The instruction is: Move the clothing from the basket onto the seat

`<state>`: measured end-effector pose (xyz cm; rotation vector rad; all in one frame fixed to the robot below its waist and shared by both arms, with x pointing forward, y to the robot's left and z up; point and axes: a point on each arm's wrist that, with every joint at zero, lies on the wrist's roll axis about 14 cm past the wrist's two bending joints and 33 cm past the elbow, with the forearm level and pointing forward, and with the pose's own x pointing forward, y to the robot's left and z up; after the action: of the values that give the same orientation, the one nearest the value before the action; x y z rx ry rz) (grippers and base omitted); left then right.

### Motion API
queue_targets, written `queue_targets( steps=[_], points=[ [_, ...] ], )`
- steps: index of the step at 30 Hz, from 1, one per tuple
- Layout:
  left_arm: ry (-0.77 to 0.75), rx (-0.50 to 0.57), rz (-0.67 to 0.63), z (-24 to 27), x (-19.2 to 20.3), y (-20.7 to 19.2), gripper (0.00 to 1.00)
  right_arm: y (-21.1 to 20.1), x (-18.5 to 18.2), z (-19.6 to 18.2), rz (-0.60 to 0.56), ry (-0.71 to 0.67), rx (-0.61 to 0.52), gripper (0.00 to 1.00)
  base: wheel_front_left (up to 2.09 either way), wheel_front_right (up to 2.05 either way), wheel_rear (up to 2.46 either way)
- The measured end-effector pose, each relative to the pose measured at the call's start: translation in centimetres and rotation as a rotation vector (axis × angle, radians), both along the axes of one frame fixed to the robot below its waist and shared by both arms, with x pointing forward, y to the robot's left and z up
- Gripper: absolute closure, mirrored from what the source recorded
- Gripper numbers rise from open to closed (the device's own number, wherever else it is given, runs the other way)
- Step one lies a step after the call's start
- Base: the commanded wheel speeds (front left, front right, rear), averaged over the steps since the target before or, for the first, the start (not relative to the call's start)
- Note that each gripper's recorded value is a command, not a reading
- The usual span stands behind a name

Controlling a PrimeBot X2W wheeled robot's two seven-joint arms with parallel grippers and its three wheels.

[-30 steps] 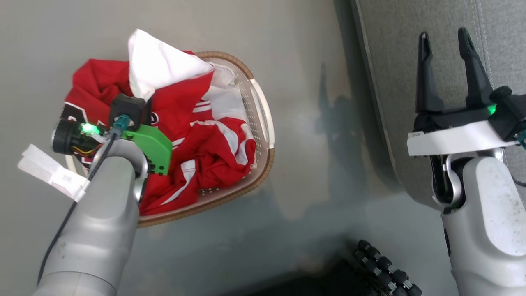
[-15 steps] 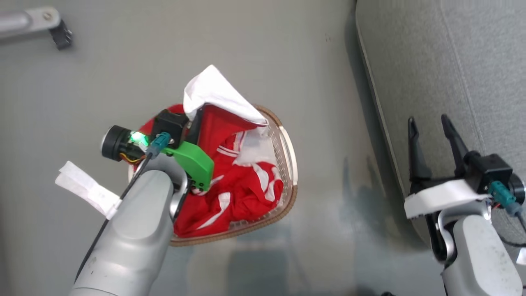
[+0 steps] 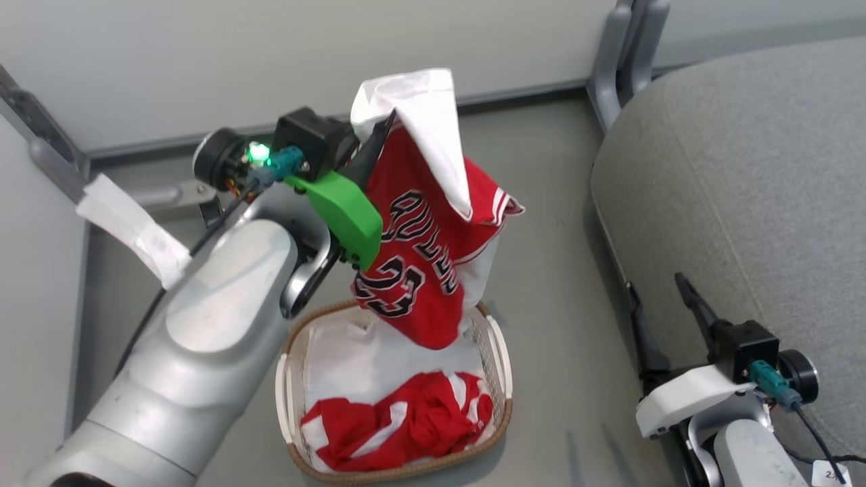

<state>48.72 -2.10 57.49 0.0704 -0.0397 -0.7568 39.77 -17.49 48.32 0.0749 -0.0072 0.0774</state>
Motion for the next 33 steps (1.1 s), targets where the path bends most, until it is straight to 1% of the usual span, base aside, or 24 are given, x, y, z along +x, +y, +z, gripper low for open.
queue_targets(
  steps=[6, 11, 16, 21, 24, 28, 33],
  points=[
    [-0.177, -0.040, -0.047, 9.6, -1.9, -0.8, 1.00, 1.6, -1.2, 3.2, 0.047, -0.088, -0.003, 0.00, 0.00, 0.00, 0.00],
    [-0.241, -0.059, -0.084, 13.3, -3.4, -1.7, 1.00, 3.2, -1.4, 5.4, 0.098, -0.151, -0.011, 0.00, 0.00, 0.00, 0.00],
    [-0.252, -0.071, -0.093, 14.3, -3.5, -2.0, 1.00, 6.2, -1.3, 6.5, 0.190, -0.181, -0.021, 0.00, 0.00, 0.00, 0.00],
    [-0.238, -0.073, -0.079, 13.9, -3.2, -1.3, 1.00, 9.6, -1.1, 7.1, 0.297, -0.194, -0.029, 0.00, 0.00, 0.00, 0.00],
    [-0.230, -0.070, -0.075, 13.6, -3.2, -1.1, 1.00, 11.2, -0.7, 7.3, 0.351, -0.198, -0.056, 0.00, 0.00, 0.00, 0.00],
    [-0.228, -0.076, -0.071, 13.7, -3.3, -0.9, 1.00, 12.5, 0.1, 8.0, 0.394, -0.214, -0.087, 0.00, 0.00, 0.00, 0.00],
    [-0.238, -0.086, -0.078, 14.3, -3.6, -1.0, 1.00, 13.9, 1.0, 7.6, 0.444, -0.190, -0.130, 0.00, 0.00, 0.00, 0.00]
  ],
)
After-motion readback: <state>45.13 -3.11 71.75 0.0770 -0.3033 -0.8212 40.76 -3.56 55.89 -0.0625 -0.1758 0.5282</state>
